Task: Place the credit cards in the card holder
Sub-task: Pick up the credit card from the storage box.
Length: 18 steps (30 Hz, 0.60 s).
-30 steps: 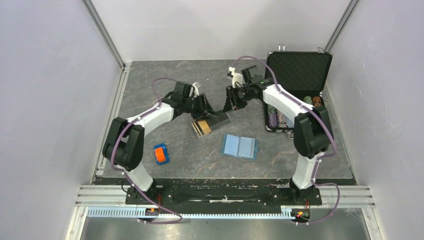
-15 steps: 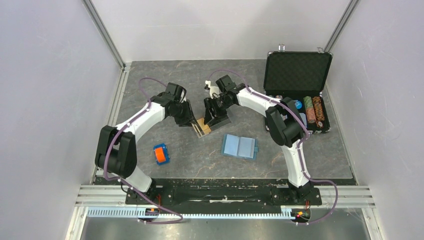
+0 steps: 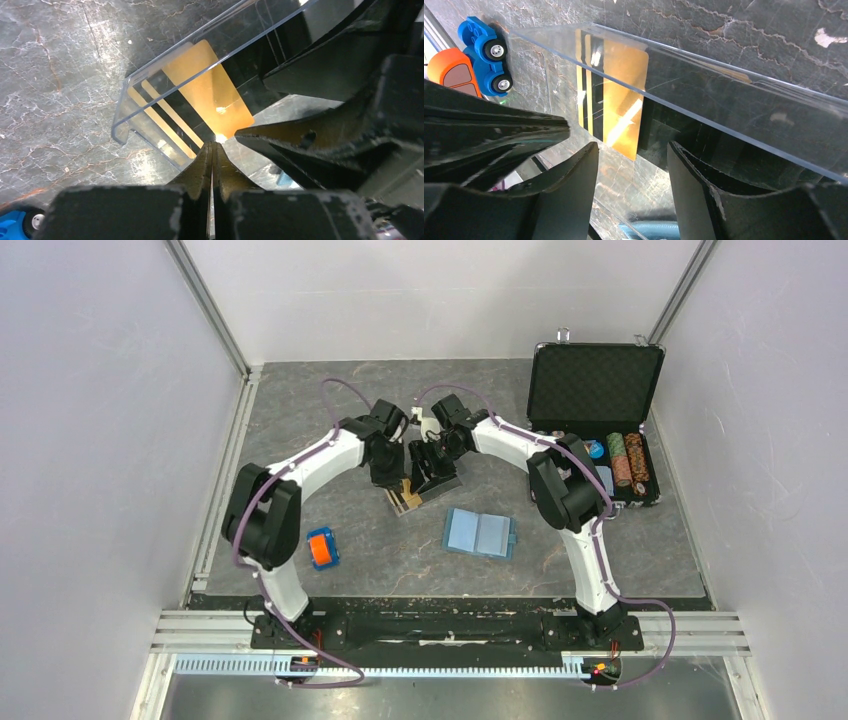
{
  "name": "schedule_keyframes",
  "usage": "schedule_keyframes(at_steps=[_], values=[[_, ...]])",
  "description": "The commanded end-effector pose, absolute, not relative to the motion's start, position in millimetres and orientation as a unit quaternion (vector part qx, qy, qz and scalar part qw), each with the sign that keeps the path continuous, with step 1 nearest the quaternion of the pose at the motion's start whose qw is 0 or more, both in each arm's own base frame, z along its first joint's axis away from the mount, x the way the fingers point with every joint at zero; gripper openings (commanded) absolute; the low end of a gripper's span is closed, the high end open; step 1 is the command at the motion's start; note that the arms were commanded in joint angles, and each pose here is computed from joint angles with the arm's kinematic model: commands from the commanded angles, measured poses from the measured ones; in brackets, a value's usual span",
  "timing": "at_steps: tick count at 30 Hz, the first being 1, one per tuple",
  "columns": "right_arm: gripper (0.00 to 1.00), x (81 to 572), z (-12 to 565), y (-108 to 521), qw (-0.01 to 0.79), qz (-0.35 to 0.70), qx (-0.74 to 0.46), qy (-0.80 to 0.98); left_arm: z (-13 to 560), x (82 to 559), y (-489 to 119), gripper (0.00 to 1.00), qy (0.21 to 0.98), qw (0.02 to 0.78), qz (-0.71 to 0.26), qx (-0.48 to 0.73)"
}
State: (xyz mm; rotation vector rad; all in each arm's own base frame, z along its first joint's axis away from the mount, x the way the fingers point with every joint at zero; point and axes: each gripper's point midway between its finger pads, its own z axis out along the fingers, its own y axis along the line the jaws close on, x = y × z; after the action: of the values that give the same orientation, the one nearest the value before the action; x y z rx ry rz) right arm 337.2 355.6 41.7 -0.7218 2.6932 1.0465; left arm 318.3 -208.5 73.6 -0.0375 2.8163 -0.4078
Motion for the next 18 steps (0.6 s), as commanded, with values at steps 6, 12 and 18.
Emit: schedule_keyframes(at_steps=[6,12,18], values=[[0.55,335.2,29.5,355.0,0.069,0.343,-0.237,0.906,54.8,312.1,-183.0,0.02,0.992,0.112,-0.029,0.049],[0.52,331.9,22.6,355.4,0.057,0.346,-0.233,0.907,33.9,306.1,-178.4,0.02,0.995,0.078,-0.001,0.063],[0.51,327.4,12.3,353.3,0.043,0.345,-0.226,0.910,18.4,303.8,-185.2,0.02,0.995,0.061,0.009,0.079]])
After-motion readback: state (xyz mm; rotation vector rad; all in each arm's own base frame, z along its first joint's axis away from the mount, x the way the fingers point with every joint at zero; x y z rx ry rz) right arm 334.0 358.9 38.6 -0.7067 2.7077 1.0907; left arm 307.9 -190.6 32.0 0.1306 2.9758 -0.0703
